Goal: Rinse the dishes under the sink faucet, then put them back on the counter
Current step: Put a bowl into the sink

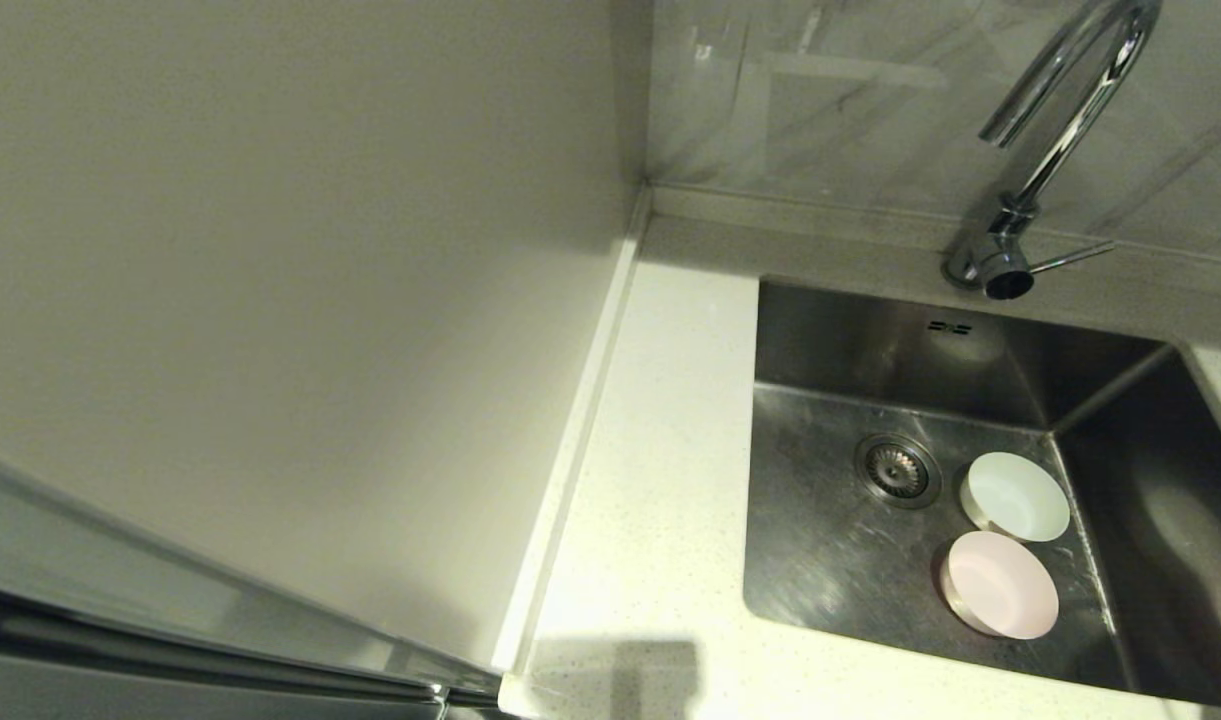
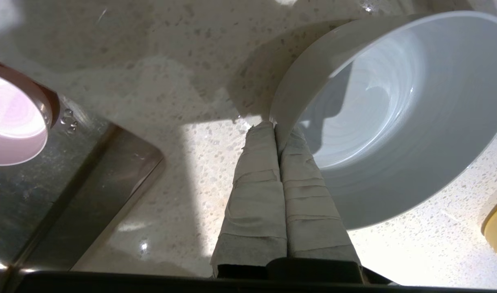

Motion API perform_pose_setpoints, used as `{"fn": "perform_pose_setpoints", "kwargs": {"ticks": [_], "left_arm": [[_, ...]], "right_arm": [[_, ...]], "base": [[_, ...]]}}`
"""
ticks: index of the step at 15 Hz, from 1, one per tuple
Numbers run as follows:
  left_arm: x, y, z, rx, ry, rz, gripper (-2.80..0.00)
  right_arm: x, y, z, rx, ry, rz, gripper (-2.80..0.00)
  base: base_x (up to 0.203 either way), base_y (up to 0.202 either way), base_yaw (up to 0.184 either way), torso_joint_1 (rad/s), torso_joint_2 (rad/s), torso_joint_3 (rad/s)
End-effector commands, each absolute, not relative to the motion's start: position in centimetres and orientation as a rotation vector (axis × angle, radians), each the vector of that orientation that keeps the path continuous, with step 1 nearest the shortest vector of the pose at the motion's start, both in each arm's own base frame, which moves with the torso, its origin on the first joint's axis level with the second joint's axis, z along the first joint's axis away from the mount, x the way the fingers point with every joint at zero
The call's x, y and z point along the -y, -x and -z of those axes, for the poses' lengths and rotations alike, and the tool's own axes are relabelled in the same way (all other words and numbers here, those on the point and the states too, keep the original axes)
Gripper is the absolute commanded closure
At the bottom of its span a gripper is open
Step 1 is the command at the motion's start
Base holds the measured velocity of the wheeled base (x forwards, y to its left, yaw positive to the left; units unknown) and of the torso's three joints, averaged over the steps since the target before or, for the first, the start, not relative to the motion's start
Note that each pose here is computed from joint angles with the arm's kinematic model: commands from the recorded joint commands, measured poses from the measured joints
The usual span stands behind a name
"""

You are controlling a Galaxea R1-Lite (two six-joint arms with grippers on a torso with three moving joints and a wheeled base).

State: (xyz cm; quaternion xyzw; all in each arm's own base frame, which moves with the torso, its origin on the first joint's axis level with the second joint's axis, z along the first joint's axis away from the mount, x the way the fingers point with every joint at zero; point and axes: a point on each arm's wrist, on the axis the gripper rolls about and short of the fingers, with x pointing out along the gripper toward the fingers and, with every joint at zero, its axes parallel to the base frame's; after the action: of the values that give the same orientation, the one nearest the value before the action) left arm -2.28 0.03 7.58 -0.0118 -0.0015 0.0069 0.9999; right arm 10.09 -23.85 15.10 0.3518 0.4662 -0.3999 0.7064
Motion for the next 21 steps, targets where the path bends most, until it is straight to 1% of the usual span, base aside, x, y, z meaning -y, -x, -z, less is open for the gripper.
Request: {"fn": "perform_pose_setpoints", "kwargs": {"ticks": [1, 4, 8, 11, 13, 15, 17, 19, 21], "left_arm": [[0.0, 2.3, -7.6, 0.007, 0.025, -0.015, 0.00], [0.0, 2.3, -7.6, 0.007, 0.025, -0.015, 0.00], [0.0, 2.3, -7.6, 0.006, 0.025, -0.015, 0.00], [0.0, 2.3, -7.6, 0.006, 0.025, -0.014, 0.00], [0.0, 2.3, -7.6, 0.006, 0.024, -0.015, 0.00], [0.0, 2.3, -7.6, 0.006, 0.025, -0.016, 0.00], [0.0, 2.3, -7.6, 0.006, 0.025, -0.015, 0.00], [0.0, 2.3, -7.6, 0.008, 0.025, -0.015, 0.00], [0.0, 2.3, -7.6, 0.006, 0.025, -0.015, 0.00]], "right_arm": [[23.1, -9.8, -16.0, -1.013, -0.767, 0.884, 0.00], [20.4, -9.9, -18.5, -0.960, -0.697, 0.797, 0.00], [15.6, -12.7, -22.7, -0.903, -0.505, 0.614, 0.00], [10.6, -14.7, -25.4, -0.923, -0.418, 0.431, 0.00], [7.4, -16.4, -26.1, -0.951, -0.353, 0.343, 0.00], [4.2, -18.7, -26.0, -0.978, -0.261, 0.315, 0.00], [0.7, -21.7, -24.9, -0.960, -0.137, 0.322, 0.00], [-2.7, -25.3, -22.4, -0.907, -0.021, 0.343, 0.00], [-4.9, -28.5, -19.7, -0.868, 0.042, 0.370, 0.00]], "base": [[0.000, 0.000, 0.000, 0.000, 0.00, 0.000], [0.000, 0.000, 0.000, 0.000, 0.00, 0.000], [0.000, 0.000, 0.000, 0.000, 0.00, 0.000], [0.000, 0.000, 0.000, 0.000, 0.00, 0.000], [0.000, 0.000, 0.000, 0.000, 0.00, 0.000], [0.000, 0.000, 0.000, 0.000, 0.00, 0.000], [0.000, 0.000, 0.000, 0.000, 0.00, 0.000], [0.000, 0.000, 0.000, 0.000, 0.00, 0.000], [0.000, 0.000, 0.000, 0.000, 0.00, 0.000]]}}
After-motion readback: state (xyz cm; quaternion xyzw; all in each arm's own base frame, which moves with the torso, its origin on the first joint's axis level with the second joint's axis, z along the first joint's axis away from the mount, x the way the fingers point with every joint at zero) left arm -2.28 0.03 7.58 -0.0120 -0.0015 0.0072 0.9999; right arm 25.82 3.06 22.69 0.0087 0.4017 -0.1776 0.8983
